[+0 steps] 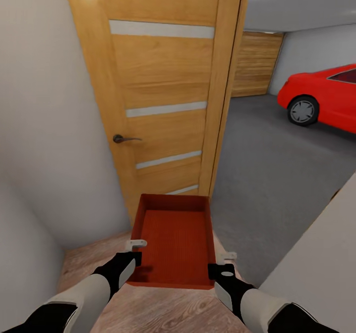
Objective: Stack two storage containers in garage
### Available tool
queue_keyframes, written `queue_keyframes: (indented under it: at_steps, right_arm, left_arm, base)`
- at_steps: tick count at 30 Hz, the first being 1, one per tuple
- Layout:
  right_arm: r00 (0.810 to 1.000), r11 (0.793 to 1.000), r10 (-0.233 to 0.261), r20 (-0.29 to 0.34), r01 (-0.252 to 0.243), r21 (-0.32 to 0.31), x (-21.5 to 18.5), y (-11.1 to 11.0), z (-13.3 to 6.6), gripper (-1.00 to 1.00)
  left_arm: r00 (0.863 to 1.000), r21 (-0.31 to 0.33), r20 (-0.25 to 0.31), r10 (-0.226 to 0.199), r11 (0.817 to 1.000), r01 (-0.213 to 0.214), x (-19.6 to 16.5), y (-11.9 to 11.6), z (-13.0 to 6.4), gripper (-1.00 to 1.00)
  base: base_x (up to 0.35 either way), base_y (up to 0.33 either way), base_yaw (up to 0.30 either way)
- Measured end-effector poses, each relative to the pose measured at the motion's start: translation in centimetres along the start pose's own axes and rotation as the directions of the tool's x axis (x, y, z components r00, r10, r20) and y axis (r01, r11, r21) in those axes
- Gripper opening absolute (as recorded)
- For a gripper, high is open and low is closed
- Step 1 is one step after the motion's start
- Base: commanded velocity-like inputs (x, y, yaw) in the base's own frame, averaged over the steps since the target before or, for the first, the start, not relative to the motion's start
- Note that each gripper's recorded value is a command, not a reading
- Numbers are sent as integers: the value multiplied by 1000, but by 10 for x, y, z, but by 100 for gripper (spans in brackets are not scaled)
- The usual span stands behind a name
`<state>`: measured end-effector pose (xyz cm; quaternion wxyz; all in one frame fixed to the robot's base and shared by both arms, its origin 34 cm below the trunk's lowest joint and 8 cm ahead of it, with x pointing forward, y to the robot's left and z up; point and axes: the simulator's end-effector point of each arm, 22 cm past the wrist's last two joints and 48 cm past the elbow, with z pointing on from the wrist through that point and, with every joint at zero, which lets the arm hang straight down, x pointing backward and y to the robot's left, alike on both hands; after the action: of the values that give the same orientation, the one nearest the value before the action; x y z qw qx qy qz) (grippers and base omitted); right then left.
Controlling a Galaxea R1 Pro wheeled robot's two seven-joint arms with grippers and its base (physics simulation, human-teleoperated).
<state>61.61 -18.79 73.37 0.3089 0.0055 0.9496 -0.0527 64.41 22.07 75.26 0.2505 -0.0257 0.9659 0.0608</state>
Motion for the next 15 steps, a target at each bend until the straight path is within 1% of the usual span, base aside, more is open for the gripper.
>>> queue_keyframes:
  at_steps: [13,15]
  right_arm:
    - [1000,1000,1,9,-1,0,-5,-1,-2,-100]
    - [1000,1000,1,11,-1,0,-5,-1,-3,-100]
  left_arm:
    - [1000,0,9,-1,1000,1,-4,0,-3,-100]
    - [1000,0,10,-2,1000,2,-5,0,-4,-100]
  base:
    - [0,0,-259]
    - [0,0,-170]
